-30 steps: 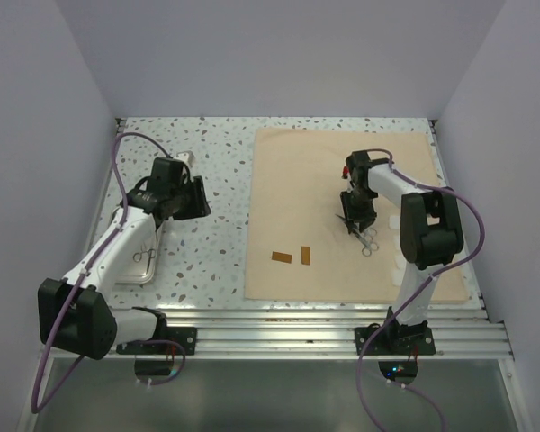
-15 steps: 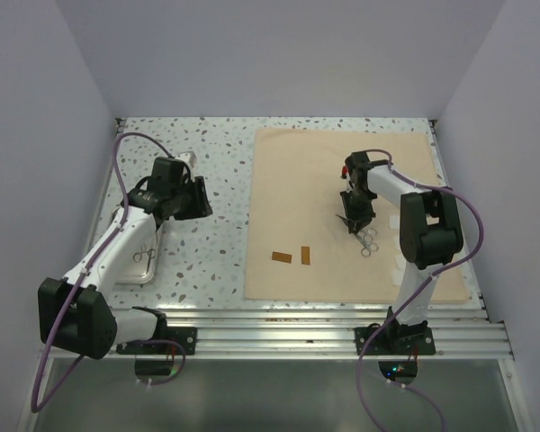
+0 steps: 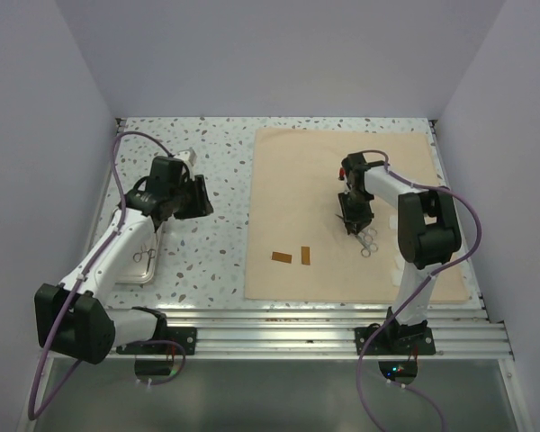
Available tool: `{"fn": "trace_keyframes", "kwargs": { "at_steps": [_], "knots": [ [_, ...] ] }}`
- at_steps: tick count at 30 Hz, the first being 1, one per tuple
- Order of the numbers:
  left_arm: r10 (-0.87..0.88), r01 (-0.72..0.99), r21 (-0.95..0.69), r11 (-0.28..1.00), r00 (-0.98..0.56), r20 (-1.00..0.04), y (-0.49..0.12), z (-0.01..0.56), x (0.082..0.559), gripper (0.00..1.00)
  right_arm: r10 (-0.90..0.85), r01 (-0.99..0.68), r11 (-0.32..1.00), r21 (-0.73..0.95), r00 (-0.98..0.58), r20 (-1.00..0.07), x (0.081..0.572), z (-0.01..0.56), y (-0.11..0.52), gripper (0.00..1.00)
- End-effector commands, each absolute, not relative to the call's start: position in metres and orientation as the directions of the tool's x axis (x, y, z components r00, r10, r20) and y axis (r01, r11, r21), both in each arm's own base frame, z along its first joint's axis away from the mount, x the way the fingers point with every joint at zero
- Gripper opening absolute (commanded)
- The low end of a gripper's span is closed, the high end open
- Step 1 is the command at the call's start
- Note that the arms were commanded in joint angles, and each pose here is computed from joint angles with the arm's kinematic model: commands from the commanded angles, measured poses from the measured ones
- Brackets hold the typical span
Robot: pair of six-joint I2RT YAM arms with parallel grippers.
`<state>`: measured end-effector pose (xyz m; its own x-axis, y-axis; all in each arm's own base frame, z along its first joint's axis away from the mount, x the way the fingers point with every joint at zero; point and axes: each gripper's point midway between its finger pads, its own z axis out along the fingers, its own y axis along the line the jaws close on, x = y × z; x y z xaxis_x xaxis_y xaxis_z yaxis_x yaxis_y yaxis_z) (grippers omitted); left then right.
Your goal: Prepare the surgical pack
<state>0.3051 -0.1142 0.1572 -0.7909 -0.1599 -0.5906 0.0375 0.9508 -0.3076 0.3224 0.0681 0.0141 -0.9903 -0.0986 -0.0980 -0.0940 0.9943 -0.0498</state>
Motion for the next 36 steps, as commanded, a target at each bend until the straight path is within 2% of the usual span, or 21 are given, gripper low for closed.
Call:
{"fn": "trace_keyframes", "kwargs": {
  "at_steps": [1,3,6,8,12,13,18,24,30,36],
  "knots": [
    [-0.175,0.06,-0.34,0.939,-0.766,-0.618,-0.121,0.175,0.306,0.5,-0.1,-0.097,0.992,-0.084,-0.995,-0.03,0.309,-0.005,0.062,0.32],
    [-0.185,0.054,-0.349,0.936,-0.767,-0.615,-0.122,0.176,0.306,0.5,-0.095,-0.094,0.993,-0.07,-0.995,-0.02,0.308,-0.008,0.065,0.27],
    [-0.192,0.071,-0.375,0.924,-0.764,-0.616,-0.129,0.183,0.307,0.51,-0.092,-0.09,0.995,-0.052,-0.995,-0.033,0.309,-0.005,0.073,0.14],
    [-0.19,0.089,-0.384,0.919,-0.754,-0.629,-0.133,0.189,0.307,0.52,-0.098,-0.096,0.995,-0.034,-0.994,-0.047,0.308,0.003,0.08,0.13],
    [-0.189,0.149,-0.423,0.894,-0.73,-0.657,-0.149,0.201,0.31,0.55,-0.082,-0.085,0.996,0.041,-0.995,-0.062,0.3,0.024,0.099,0.05],
    [-0.18,0.169,-0.429,0.888,-0.729,-0.661,-0.155,0.202,0.31,0.55,-0.076,-0.081,0.995,0.061,-0.995,-0.072,0.299,0.03,0.103,0.0],
    [-0.135,0.295,-0.458,0.838,-0.702,-0.699,-0.206,0.215,0.306,0.56,-0.036,-0.059,0.985,0.164,-0.99,-0.137,0.301,0.068,0.123,0.0],
    [-0.104,0.396,-0.522,0.756,-0.714,-0.692,-0.269,0.22,0.301,0.56,-0.02,-0.07,0.969,0.237,-0.978,-0.208,0.313,0.103,0.137,0.0],
    [-0.106,0.419,-0.6,0.682,-0.754,-0.648,-0.32,0.21,0.3,0.57,0.111,-0.048,0.885,0.464,-0.944,-0.31,0.332,0.158,0.191,0.0],
    [-0.109,0.424,-0.641,0.64,-0.776,-0.621,-0.346,0.211,0.304,0.57,0.168,-0.033,0.834,0.55,-0.936,-0.311,0.33,0.177,0.222,0.0]
  ]
}}
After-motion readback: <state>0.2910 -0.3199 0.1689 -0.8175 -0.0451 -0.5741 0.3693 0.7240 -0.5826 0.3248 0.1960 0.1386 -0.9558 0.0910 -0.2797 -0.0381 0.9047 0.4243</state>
